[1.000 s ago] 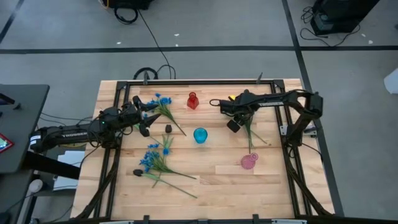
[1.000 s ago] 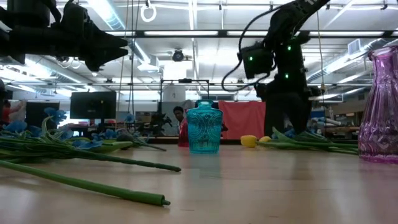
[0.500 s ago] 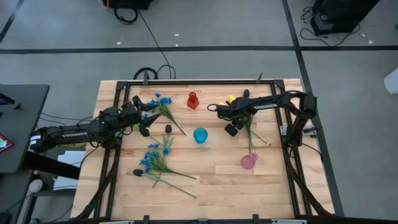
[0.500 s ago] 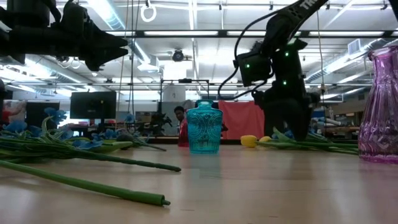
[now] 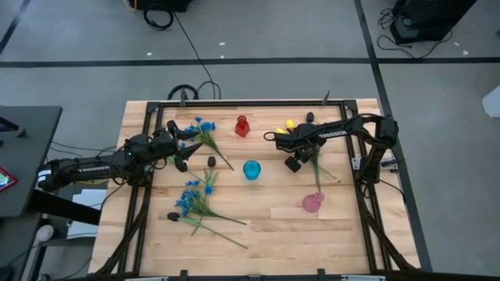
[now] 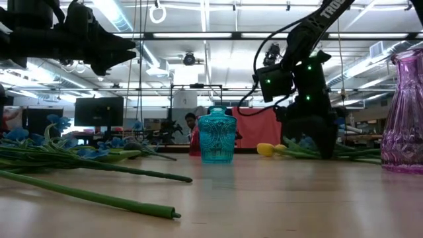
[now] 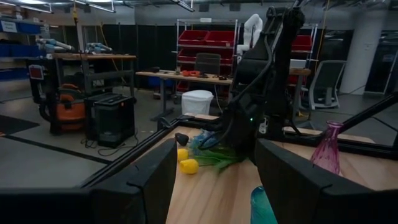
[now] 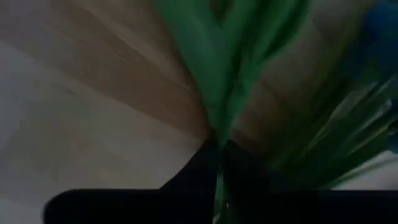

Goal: Sort flowers into vase by color
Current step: Put the yellow flower into the blue vase

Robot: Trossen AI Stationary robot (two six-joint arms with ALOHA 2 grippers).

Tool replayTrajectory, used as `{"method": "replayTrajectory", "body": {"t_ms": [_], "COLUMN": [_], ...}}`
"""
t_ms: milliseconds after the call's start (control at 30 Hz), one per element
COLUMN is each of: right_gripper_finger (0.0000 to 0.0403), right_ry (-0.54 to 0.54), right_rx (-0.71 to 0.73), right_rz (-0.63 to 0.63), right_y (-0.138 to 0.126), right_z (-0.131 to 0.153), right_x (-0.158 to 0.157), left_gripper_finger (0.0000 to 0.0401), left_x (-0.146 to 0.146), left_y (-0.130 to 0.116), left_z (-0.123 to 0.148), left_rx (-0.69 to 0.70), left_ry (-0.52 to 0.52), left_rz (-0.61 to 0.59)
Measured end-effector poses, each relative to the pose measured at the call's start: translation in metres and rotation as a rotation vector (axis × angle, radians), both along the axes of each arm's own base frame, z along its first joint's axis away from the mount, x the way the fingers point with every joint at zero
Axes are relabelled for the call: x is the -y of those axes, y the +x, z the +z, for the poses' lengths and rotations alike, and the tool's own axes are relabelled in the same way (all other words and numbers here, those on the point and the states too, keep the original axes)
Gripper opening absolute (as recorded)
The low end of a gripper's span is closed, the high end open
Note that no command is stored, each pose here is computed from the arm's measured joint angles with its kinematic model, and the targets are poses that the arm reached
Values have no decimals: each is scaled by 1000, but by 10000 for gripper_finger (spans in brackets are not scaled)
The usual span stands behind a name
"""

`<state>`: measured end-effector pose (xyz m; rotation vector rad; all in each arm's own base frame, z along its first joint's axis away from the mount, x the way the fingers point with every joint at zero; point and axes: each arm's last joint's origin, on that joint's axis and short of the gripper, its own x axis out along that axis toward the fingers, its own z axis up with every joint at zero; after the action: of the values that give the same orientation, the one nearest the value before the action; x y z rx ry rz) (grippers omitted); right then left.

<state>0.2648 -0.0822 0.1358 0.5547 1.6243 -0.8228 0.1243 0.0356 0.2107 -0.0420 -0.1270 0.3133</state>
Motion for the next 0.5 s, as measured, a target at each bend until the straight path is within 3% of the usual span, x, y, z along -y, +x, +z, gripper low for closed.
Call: {"method": "replayTrajectory", "body": {"t_ms": [133,500], "right_gripper_finger": [9,16], "right_ry": [-5,-78], "right_rx": [18,154], "right_rz": [1,16], "right_y": [-1,-10], "right_z": [5,44], "right_x": [-1,-2], "left_gripper_finger": [223,223], "left_x": [0,0], "left_y": [0,0], "left_z": [0,0], "left_rx": [0,-1], "left_ry": [0,0], "left_rz": [-2,-2]}}
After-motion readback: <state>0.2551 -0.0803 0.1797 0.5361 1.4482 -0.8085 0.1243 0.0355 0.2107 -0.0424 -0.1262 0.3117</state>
